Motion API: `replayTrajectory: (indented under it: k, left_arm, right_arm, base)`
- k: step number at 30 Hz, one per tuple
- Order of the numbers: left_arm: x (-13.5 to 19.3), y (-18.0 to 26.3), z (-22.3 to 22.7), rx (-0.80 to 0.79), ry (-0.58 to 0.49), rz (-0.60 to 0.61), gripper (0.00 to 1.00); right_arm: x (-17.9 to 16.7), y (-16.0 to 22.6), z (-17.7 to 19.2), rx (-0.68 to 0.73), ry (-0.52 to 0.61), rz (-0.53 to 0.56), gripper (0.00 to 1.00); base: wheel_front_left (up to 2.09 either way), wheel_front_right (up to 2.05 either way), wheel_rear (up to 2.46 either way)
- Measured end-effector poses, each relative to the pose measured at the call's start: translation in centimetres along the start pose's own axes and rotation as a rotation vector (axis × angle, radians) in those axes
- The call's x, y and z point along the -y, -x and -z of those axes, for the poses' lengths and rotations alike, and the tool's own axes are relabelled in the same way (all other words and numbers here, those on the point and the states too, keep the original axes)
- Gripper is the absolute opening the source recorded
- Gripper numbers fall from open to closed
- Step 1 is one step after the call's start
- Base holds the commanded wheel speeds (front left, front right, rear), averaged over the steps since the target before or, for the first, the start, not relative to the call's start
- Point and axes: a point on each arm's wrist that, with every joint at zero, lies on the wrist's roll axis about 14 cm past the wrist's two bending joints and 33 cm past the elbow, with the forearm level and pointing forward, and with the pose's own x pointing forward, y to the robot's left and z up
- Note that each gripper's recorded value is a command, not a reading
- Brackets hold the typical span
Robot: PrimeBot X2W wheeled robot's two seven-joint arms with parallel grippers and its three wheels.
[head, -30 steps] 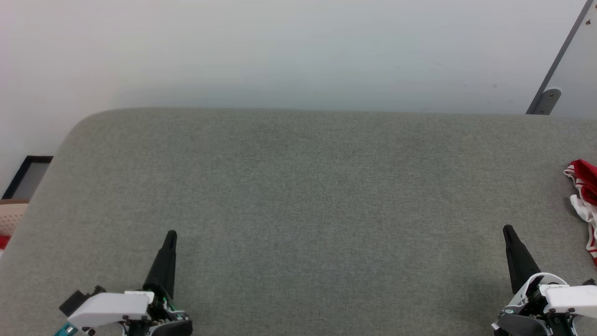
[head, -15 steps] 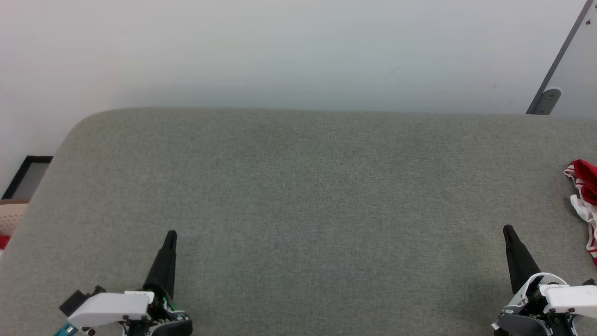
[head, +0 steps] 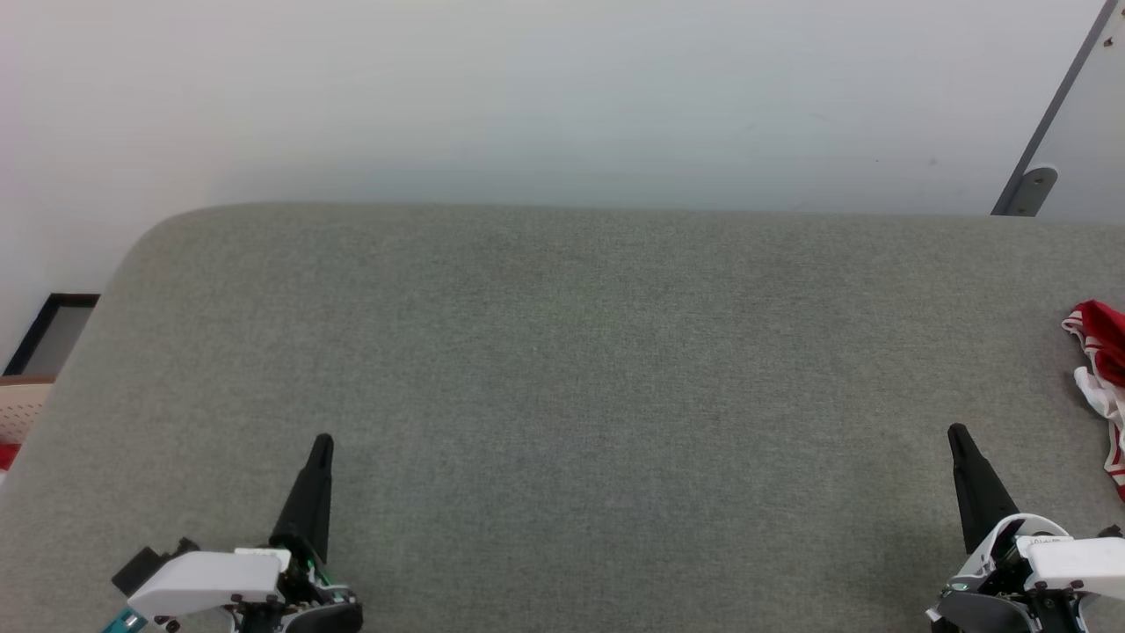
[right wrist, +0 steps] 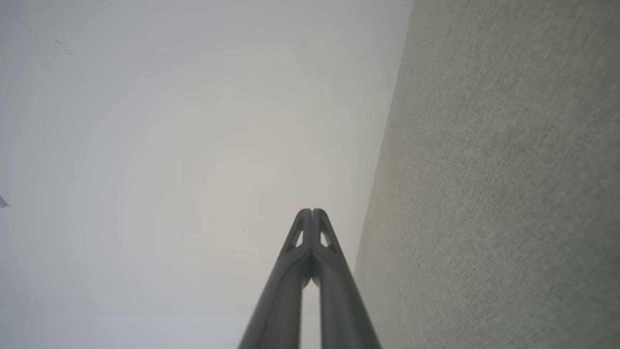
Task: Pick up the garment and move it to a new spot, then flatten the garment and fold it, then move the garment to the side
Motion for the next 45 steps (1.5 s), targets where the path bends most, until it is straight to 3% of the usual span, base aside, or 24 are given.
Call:
replayTrajectory:
  k: [45]
  left_arm:
    - [0.0, 0.0, -0.01, 0.0, 0.0, 0.0, 0.0]
  right_arm:
    - [0.0, 0.0, 0.0, 0.0, 0.0, 0.0, 0.0]
  base:
    - [0.0, 0.0, 0.0]
